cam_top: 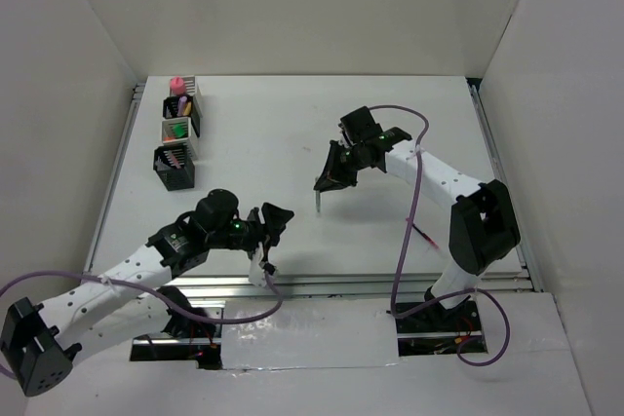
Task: Sort the stationery into containers
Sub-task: Place the pen in the storage box.
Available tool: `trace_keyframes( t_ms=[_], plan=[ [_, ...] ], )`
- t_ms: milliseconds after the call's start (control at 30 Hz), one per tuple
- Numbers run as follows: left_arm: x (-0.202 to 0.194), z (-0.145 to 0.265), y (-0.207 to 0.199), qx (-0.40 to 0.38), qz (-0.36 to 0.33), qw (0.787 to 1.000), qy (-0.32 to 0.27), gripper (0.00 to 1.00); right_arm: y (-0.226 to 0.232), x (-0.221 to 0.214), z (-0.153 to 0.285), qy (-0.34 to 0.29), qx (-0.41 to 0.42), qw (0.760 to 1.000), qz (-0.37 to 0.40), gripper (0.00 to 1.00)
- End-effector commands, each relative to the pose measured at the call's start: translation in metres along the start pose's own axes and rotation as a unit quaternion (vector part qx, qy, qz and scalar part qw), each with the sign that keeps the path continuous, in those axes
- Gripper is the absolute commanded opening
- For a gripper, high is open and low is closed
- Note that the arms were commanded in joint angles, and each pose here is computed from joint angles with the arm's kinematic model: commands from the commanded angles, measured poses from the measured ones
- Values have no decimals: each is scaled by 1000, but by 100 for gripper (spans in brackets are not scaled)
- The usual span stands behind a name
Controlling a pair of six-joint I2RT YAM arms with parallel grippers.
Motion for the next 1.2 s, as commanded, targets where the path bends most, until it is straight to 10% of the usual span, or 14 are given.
trace_keyframes(
  t_ms=[0, 667, 1167],
  plan=[
    [5, -12, 7, 3, -76, 997, -3, 58, 13, 3, 7, -8, 25, 999, -34, 0],
    [14, -43, 10, 5, -102, 995, -15, 64, 38, -19, -17, 53, 49, 997, -13, 0],
    [17, -51, 1, -23, -66, 997, -30, 51, 53, -20, -15, 63, 73, 995, 7, 0]
  ],
)
Point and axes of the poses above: each gripper's point midway between its finger pads, its own z axis back along the fingers, its own y axis along the line the jaws close on, x = y × z, the point moved 7 cm from there along z, back along the fingers, and after that the axes turned 10 degrees about z, right-handed, at the moved point
